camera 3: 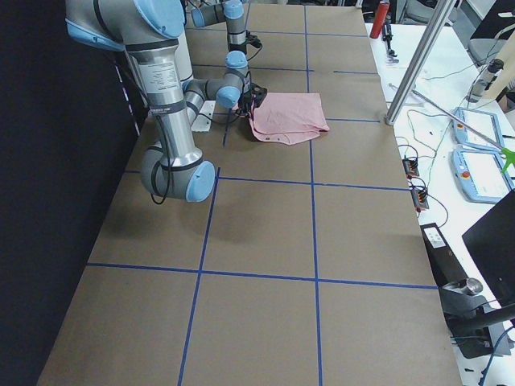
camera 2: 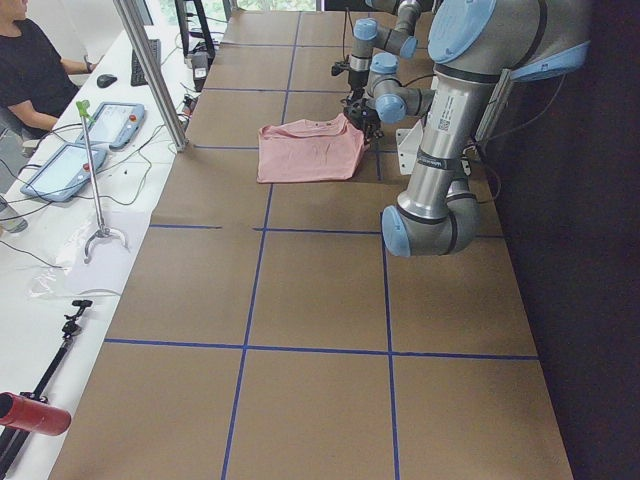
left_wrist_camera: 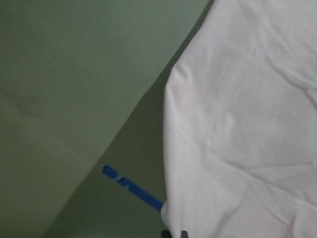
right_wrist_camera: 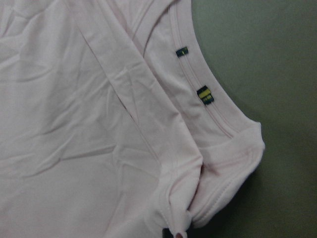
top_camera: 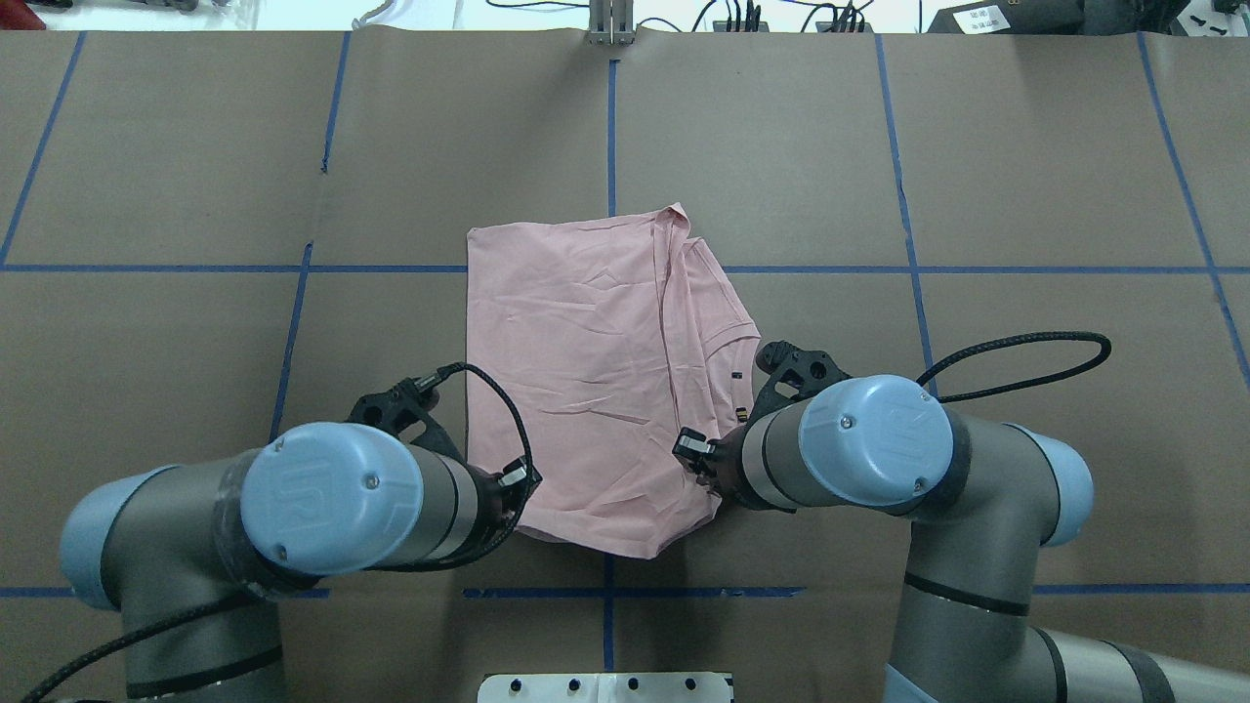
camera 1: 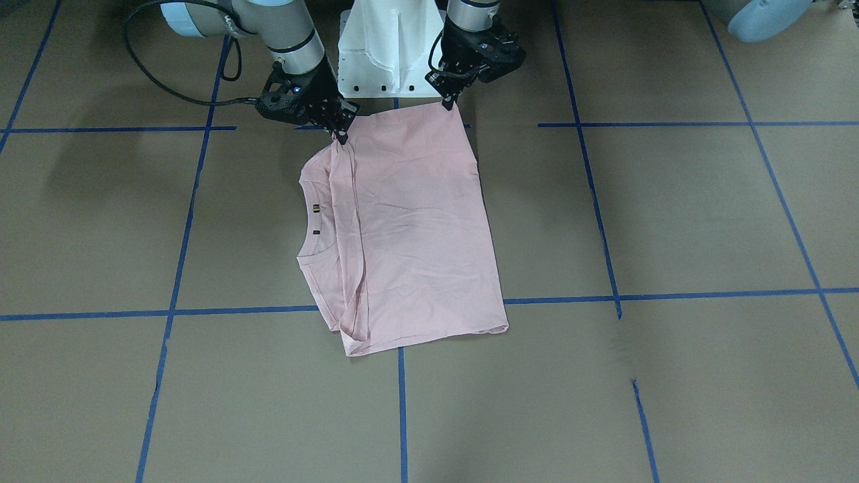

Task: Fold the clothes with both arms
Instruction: 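Lift the near edge with both grippers and fold it toward the far edge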

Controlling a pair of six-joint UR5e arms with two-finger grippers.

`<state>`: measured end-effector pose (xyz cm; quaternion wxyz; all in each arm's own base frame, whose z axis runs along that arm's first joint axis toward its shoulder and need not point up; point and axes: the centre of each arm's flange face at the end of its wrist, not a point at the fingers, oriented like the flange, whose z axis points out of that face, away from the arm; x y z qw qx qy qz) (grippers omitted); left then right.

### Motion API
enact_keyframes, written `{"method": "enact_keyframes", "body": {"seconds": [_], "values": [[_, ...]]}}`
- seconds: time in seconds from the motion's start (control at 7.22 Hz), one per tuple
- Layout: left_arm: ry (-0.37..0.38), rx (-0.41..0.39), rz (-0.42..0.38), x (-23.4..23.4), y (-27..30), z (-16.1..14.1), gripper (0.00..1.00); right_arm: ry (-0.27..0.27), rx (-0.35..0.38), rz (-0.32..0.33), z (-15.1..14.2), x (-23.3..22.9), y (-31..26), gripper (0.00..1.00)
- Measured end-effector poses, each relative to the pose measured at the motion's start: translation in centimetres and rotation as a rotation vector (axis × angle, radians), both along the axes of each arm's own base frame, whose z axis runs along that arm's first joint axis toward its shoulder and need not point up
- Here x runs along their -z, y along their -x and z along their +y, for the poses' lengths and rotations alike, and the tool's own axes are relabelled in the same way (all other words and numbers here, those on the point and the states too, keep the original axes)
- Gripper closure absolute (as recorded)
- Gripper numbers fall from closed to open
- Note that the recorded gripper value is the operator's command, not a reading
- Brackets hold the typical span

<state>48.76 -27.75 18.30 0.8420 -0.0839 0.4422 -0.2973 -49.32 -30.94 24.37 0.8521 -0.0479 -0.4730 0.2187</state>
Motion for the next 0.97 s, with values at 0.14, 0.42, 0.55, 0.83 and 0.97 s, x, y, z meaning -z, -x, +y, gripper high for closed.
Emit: {"method": "enact_keyframes", "body": {"seconds": [0.14,0.42,0.55,0.83,0.97], "values": [[-0.018,0.039,0.011,-0.4,0.6,-2.9,1.0,-0.009,-0.04,-0.017,-2.2,-0.2,-0.6,1.0],[-0.036,0.081,0.061,-1.5,1.2,-7.8,1.0,-0.024,-0.106,-0.044,-6.8,0.0,-0.2,1.0],[-0.042,0.093,0.079,-2.3,0.9,-9.4,1.0,-0.027,-0.134,-0.048,-9.0,0.1,0.2,1.0],[-0.049,0.105,0.097,-3.7,0.0,-10.9,1.0,-0.031,-0.167,-0.053,-12.0,-1.6,1.2,1.0],[-0.051,0.114,0.101,-3.8,0.2,-11.5,1.0,-0.035,-0.178,-0.061,-13.0,-2.3,1.4,1.0]]}}
